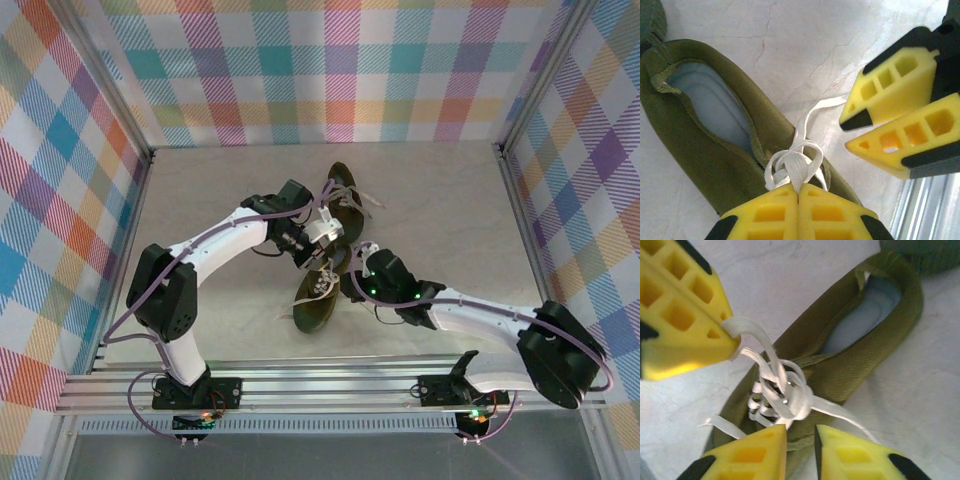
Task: Tie the shoes
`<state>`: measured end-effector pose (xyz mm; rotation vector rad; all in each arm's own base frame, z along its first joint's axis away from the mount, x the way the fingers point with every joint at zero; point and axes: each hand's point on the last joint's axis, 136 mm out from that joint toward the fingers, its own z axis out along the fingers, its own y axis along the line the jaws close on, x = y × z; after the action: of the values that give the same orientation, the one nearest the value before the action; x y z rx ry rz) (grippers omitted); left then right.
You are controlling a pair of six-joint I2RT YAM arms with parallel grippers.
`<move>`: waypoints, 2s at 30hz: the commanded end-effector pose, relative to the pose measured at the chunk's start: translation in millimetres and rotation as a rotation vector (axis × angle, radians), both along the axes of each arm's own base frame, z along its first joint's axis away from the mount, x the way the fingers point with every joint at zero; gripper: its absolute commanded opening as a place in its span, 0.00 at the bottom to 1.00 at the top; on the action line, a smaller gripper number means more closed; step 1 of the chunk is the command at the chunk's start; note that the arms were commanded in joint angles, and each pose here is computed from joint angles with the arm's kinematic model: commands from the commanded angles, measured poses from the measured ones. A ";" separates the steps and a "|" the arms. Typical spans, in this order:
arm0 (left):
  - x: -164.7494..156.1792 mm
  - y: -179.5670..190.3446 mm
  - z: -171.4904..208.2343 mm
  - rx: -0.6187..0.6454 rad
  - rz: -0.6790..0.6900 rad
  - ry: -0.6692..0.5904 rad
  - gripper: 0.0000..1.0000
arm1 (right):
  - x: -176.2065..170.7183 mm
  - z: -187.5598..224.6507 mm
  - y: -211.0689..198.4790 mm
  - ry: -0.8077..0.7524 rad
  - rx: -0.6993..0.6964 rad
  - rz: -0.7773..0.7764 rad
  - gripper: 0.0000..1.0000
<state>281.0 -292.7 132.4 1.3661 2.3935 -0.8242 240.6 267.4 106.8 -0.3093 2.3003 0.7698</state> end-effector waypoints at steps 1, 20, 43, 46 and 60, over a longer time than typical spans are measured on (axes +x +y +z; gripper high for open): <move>-10.0 -0.9 8.3 -0.041 0.008 0.142 0.00 | 7.9 21.1 -3.9 -0.191 -0.021 0.041 0.30; -38.9 -2.3 27.0 -0.099 -0.085 0.354 0.00 | 3.7 39.1 -19.2 -0.319 -0.130 0.097 0.46; -26.1 -13.2 3.1 0.026 0.130 0.110 0.00 | 7.4 38.6 -37.5 -0.314 -0.163 0.007 0.44; -25.0 -12.6 4.2 0.028 0.155 0.115 0.00 | 6.2 37.2 -36.7 -0.296 -0.167 0.014 0.46; -14.3 -9.6 -4.5 0.068 0.181 0.227 0.00 | -14.7 38.9 0.9 -0.300 -0.145 0.259 0.38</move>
<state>264.4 -303.9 125.4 1.1251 2.6485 -0.8731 228.6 251.2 131.1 -0.6565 2.1103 0.5956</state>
